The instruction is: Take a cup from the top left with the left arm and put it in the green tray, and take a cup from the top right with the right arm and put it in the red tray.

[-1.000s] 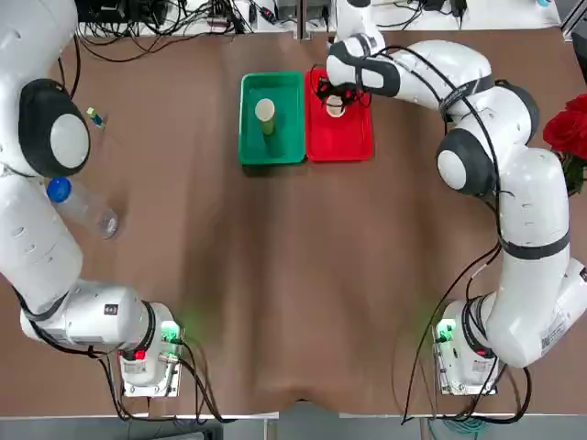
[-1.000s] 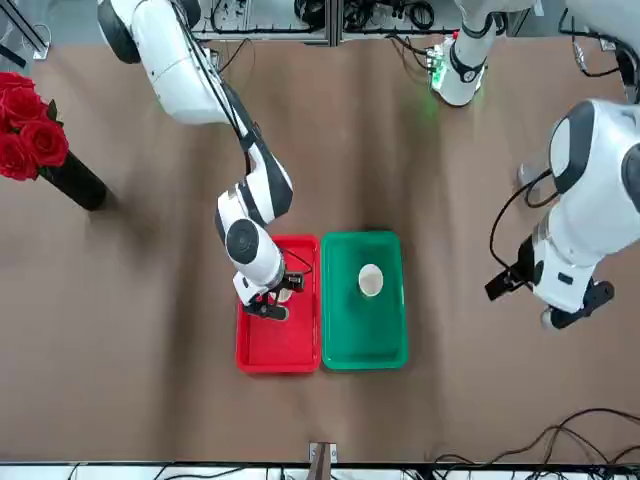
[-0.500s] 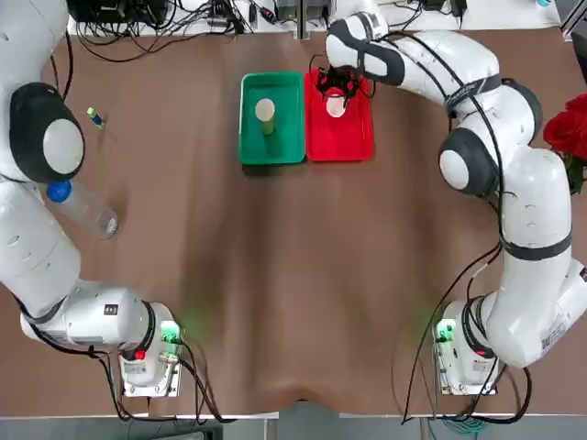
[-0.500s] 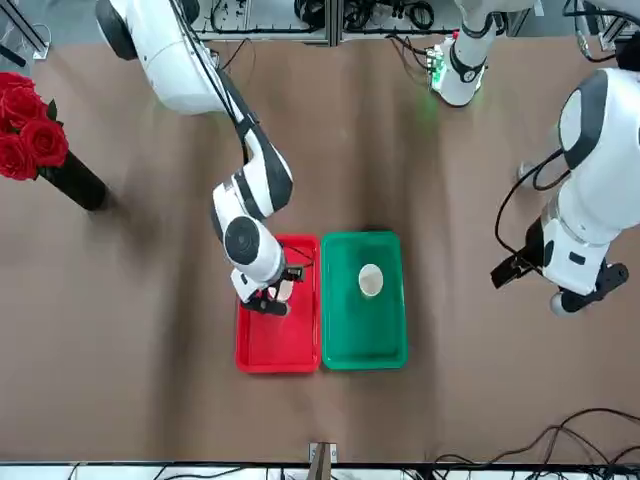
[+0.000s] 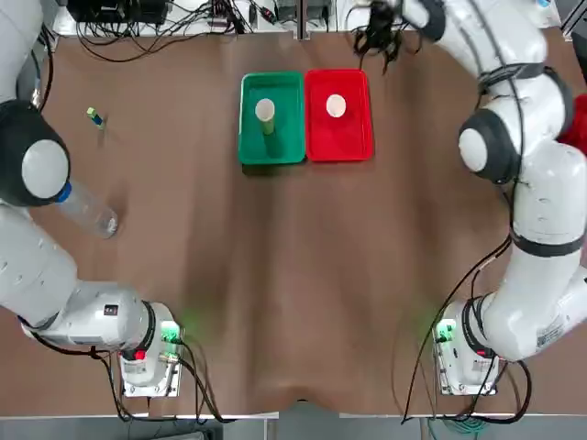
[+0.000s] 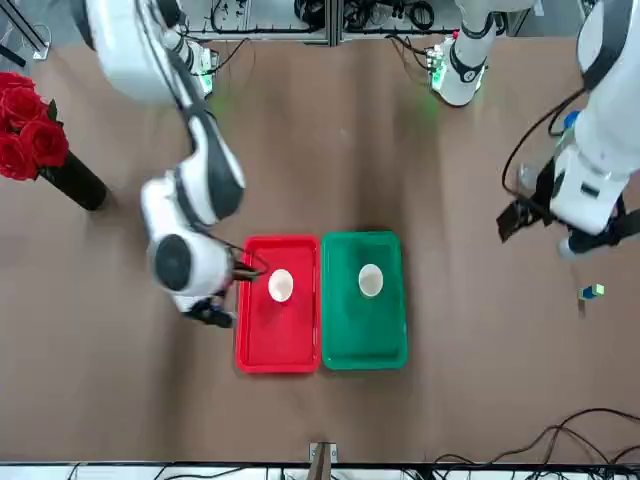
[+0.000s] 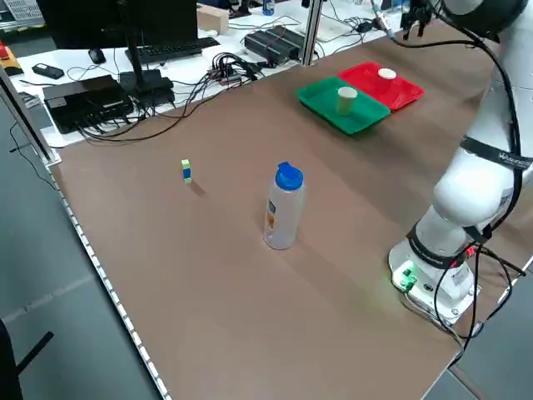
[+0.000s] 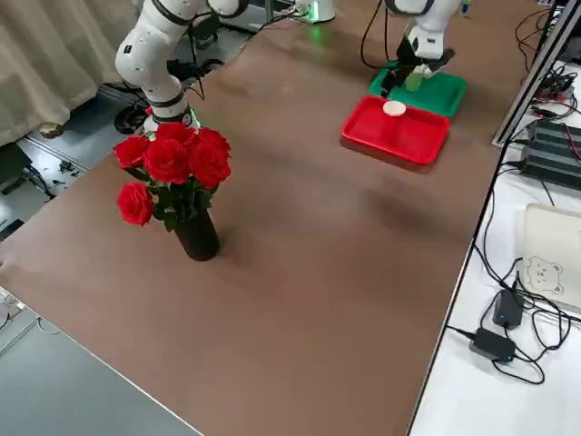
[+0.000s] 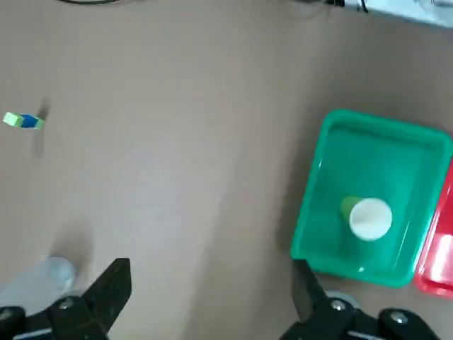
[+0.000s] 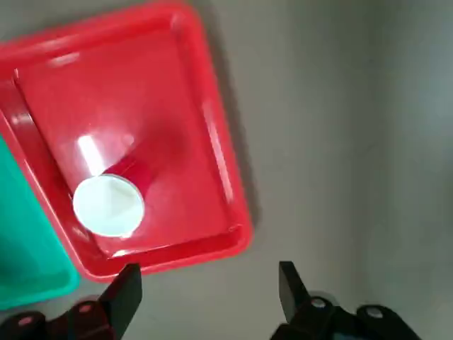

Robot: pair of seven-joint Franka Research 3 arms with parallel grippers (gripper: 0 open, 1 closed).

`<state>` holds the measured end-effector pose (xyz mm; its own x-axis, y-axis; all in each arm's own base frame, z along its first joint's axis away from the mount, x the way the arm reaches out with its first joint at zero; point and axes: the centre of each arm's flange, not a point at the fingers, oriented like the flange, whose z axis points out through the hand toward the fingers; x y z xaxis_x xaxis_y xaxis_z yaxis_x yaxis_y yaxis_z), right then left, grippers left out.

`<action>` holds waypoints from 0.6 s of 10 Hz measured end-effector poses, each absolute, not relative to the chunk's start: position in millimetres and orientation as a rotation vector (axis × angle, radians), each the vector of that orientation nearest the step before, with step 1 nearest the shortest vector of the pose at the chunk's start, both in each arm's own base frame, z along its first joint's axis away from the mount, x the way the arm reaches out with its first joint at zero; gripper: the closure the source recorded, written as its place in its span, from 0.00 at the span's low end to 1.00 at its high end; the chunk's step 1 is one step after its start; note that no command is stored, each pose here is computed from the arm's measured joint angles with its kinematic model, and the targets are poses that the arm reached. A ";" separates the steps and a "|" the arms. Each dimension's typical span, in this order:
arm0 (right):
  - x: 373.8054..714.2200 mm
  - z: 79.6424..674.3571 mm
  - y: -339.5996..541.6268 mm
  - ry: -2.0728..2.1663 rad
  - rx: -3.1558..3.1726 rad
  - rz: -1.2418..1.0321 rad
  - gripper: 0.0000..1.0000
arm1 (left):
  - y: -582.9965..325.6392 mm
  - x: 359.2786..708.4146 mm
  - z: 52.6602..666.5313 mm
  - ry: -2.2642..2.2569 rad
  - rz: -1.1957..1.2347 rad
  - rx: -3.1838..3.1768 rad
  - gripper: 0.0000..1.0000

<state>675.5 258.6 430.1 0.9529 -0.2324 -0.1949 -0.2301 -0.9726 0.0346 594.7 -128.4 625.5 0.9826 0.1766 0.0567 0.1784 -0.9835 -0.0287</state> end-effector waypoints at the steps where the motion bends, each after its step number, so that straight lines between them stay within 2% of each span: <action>1: 677.3 472.6 226.4 -0.411 3.086 -0.227 0.13 | -124.4 584.6 635.2 -0.174 -0.079 -3.093 0.00; 3: 674.7 529.6 164.0 -0.509 3.078 -0.157 0.13 | -103.5 575.4 642.0 -0.069 -0.063 -3.110 0.00; 6: 676.6 558.5 91.9 -0.587 3.081 -0.120 0.11 | -62.7 571.6 646.0 -0.130 -0.047 -3.170 0.00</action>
